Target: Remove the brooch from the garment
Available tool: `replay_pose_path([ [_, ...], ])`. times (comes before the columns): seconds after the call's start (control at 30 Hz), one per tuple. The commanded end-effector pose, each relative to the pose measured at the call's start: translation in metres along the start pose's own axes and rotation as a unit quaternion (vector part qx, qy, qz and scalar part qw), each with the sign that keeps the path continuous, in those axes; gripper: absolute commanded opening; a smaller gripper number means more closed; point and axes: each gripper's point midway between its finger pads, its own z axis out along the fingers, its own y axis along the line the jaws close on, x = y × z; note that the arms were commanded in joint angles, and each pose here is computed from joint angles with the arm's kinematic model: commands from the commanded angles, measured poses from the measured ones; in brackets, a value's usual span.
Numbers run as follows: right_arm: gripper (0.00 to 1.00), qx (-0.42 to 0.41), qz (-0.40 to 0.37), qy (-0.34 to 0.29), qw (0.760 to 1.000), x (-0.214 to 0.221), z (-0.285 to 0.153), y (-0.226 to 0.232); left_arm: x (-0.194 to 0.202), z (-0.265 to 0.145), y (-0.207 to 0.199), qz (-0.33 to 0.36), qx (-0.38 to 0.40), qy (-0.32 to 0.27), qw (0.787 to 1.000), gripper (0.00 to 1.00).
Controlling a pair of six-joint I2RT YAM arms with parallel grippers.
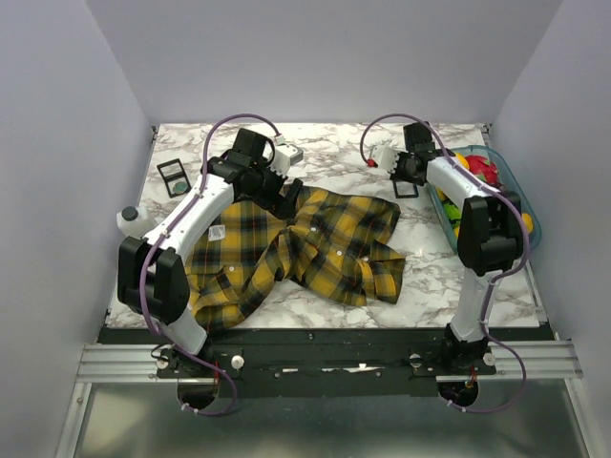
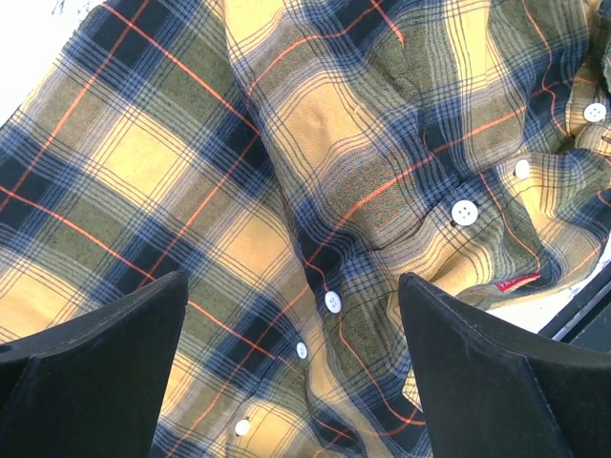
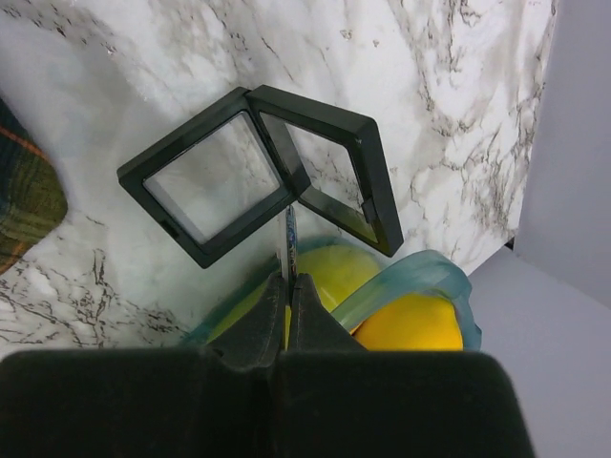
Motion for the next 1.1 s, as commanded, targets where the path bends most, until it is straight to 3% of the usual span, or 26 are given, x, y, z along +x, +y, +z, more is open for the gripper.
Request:
replay_pose_path([
  [0.0, 0.00, 0.024, -0.043, 0.025, 0.998, 0.003, 0.008, -0.018, -0.003, -0.011, -0.001, 0.014, -0.007, -0.012, 1.000, 0.99],
  [0.87, 0.00, -0.031, -0.056, 0.019, 0.998, -0.003, 0.041, 0.026, -0.006, -0.007, 0.006, 0.021, -0.016, 0.000, 1.000, 0.99],
  [1.07, 0.06, -0.038, -0.054, 0.027, 0.997, -0.003, 0.044, 0.034, -0.009, -0.007, 0.006, 0.022, -0.014, -0.002, 1.000, 0.99],
])
